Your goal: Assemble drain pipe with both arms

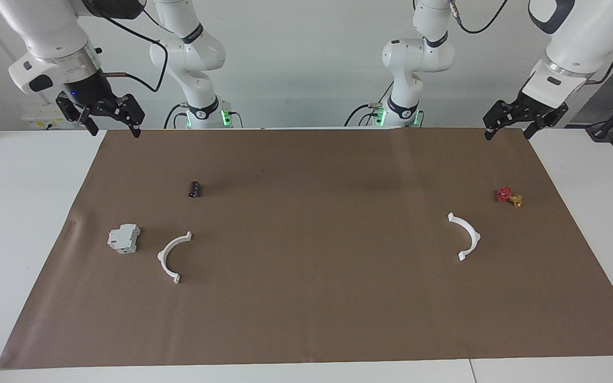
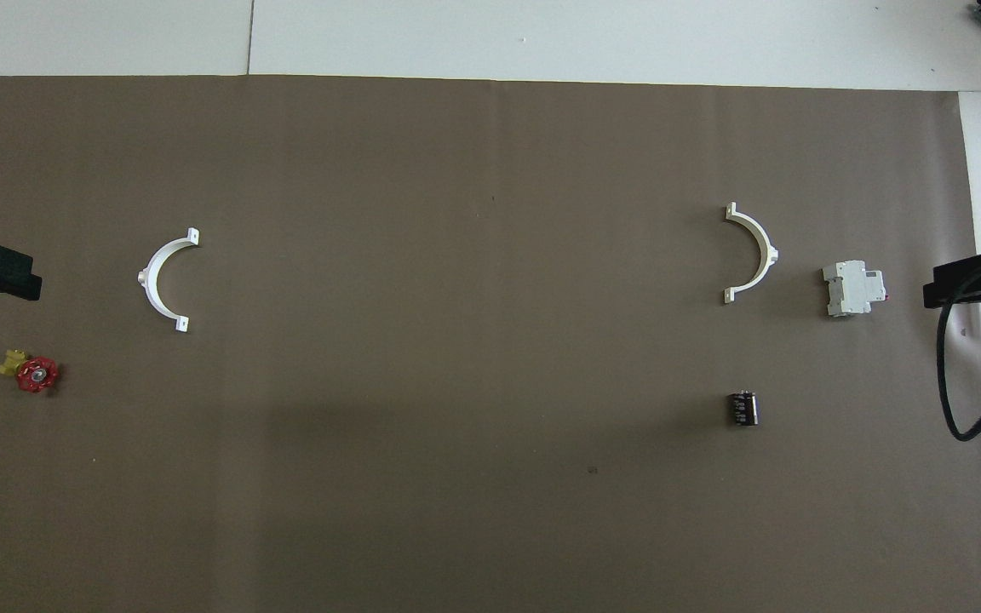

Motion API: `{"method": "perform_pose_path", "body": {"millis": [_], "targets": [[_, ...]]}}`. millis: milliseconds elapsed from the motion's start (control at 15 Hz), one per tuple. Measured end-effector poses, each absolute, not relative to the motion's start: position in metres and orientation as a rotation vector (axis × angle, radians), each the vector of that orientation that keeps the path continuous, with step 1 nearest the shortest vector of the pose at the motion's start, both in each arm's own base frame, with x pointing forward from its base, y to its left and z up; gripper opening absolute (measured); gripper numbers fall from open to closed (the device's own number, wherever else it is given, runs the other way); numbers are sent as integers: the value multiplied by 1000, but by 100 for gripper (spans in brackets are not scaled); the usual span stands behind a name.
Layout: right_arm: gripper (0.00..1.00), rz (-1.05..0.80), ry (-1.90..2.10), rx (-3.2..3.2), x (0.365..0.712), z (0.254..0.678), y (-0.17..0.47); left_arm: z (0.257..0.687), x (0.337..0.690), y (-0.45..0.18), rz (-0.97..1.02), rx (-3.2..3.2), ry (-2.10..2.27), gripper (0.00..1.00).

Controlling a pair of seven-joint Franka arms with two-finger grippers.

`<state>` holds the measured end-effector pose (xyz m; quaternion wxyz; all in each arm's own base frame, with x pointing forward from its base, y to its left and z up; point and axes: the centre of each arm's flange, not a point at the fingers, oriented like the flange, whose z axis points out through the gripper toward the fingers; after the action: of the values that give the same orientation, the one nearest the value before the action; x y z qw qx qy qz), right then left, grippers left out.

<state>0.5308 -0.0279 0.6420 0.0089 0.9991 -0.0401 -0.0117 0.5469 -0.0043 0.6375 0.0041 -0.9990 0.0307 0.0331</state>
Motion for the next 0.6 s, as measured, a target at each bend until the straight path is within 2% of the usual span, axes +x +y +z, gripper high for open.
{"method": "perform_pose_path", "body": {"millis": [602], "targets": [[100,12,-65,3124,525,653,-26,637,547,-6,104,-3138,100,100]]}}
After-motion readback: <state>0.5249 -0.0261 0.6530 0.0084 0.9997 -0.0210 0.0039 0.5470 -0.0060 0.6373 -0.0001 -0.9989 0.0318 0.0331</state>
